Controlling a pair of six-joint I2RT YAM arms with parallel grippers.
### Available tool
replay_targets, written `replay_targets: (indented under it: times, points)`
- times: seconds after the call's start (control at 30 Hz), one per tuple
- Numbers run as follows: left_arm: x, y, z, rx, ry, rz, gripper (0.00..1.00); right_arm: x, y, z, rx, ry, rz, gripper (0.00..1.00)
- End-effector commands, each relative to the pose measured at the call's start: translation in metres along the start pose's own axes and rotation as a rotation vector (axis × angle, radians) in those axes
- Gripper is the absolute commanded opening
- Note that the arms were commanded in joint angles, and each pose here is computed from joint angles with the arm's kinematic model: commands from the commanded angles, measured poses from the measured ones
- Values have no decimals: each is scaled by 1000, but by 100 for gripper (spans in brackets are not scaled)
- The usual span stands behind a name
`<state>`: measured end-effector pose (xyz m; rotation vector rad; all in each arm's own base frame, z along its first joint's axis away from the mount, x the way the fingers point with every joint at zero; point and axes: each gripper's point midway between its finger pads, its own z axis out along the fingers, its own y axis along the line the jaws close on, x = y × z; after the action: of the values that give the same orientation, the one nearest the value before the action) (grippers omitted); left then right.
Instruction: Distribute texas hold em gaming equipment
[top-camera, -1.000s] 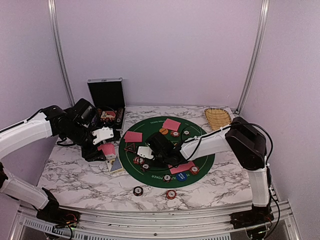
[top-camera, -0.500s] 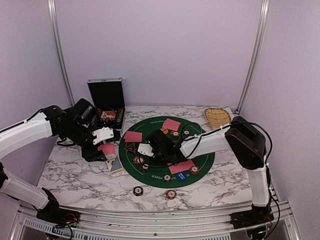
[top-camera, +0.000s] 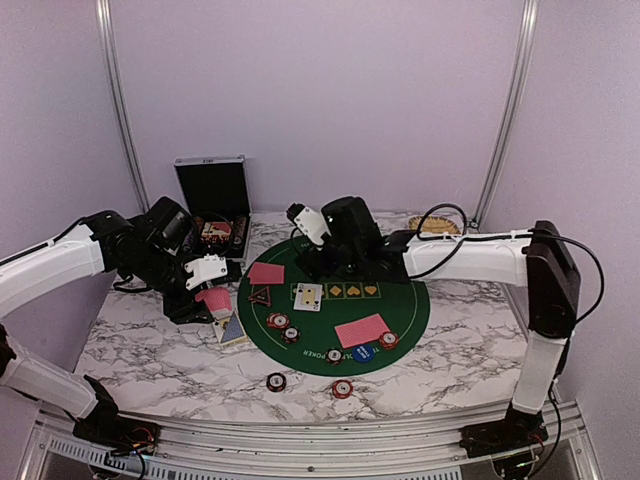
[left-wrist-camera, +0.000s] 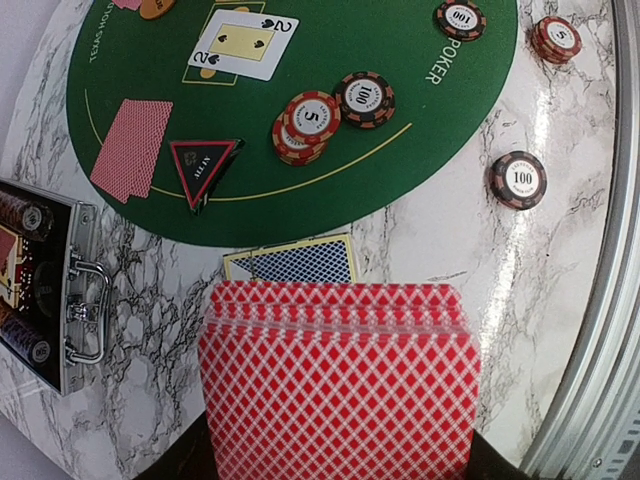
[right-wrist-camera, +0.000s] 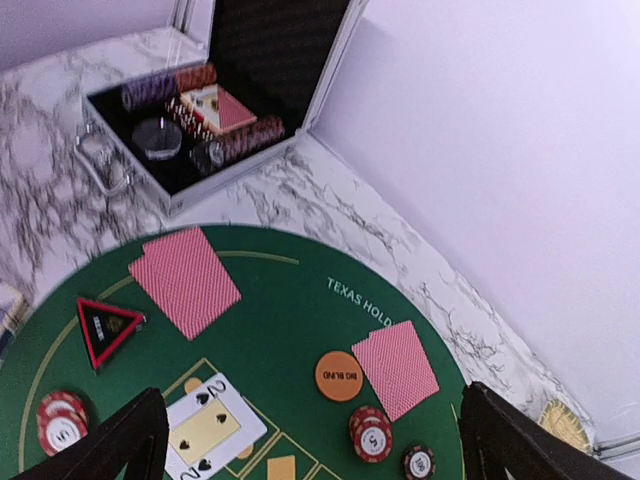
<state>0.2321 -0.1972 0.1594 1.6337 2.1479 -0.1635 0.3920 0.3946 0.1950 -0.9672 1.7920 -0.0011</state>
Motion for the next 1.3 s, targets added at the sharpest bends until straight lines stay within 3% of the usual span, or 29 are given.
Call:
replay_targets:
  times: [0.0,0.1,0.27,0.4,0.57,0.97,1.27]
  points:
    - [-9,1,-15,-3,-45,4,0,-38,-31,-2,-146,-68,355,99]
    - [-10,0,-16,-2,-51,8,0,-30,-28,8,-397,-16,503,99]
    - [-10,-1,-17,3,-56,14,0,-23,-38,-3,-377,-41,602,99]
    - [-12,0,-17,3,-59,17,0,-19,-11,0,-526,77,726,99]
    - [-16,3,-17,2,-60,12,0,-21,27,-12,-686,110,869,99]
    - [-20,6,-13,9,-53,13,0,-56,126,-42,-1027,152,988,99]
    - [-20,6,-12,8,-49,17,0,-68,154,-46,-1146,155,1008,99]
